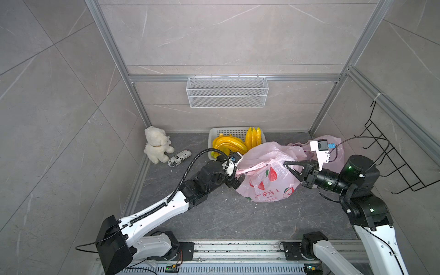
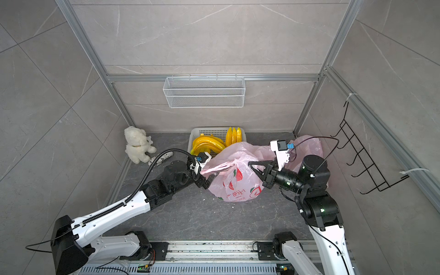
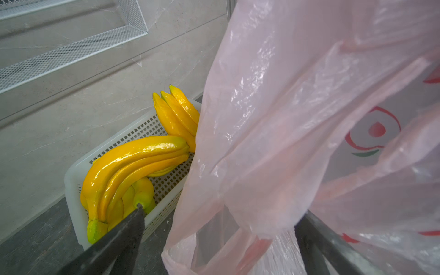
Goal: Place the banana into a plastic bag & tie a knot
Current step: Pick up the plastic bag from the corner of the board.
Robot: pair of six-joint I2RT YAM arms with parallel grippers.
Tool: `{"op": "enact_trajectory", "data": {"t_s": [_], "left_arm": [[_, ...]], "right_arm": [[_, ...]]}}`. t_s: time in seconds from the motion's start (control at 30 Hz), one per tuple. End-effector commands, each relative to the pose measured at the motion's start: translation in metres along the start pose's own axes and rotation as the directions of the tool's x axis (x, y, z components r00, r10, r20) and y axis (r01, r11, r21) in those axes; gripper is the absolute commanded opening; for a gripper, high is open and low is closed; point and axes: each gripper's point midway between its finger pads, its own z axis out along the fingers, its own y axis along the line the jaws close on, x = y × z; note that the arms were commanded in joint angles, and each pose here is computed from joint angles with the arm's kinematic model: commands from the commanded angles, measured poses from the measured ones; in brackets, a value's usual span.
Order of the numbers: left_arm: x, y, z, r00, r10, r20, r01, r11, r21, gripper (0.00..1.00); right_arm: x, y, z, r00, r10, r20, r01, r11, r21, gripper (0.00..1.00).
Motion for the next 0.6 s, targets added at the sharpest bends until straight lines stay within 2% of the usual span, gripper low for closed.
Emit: {"op": "enact_trajectory", "data": {"t_s": [0.0,0.1,0.23,0.3,0.37,0.5,0.57], "left_arm": [[-0.03,0.003,0.006,0.993,0.043,0.107,-0.042,0.999,-0.011,0.99],[-0.039,0.005,0.017,0.991,0.03,0.132,-0.028,0.999,-0.023,0.98],[-0.049,0.017,0.032,0.988,0.025,0.151,-0.011,0.996,-0.089,0.92],[-0.051,0.019,0.036,0.988,0.032,0.149,-0.017,0.995,-0.1,0.84],[-0.053,0.018,0.038,0.99,0.037,0.137,-0.024,0.995,-0.092,0.69],[-0.049,0.016,0.037,0.995,0.036,0.096,-0.029,0.997,-0.077,0.2],[-0.045,0.018,0.032,0.996,0.026,0.089,-0.018,0.996,-0.087,0.1]], "right_arm": [[-0.002,0.005,0.002,1.0,-0.014,0.009,0.015,0.999,-0.034,0.0],[0.0,0.003,0.003,1.0,-0.012,0.003,0.012,1.0,-0.027,0.0],[0.004,-0.003,0.005,1.0,-0.006,-0.007,0.006,1.0,-0.008,0.0],[0.005,-0.006,0.006,1.0,-0.005,-0.01,0.005,1.0,0.006,0.0],[0.007,-0.012,0.007,1.0,-0.002,-0.014,0.003,0.999,0.034,0.0],[0.009,-0.029,0.008,1.0,0.01,-0.01,-0.009,0.993,0.116,0.0],[0.011,-0.038,0.01,1.0,0.023,-0.012,-0.021,0.989,0.147,0.0]]}}
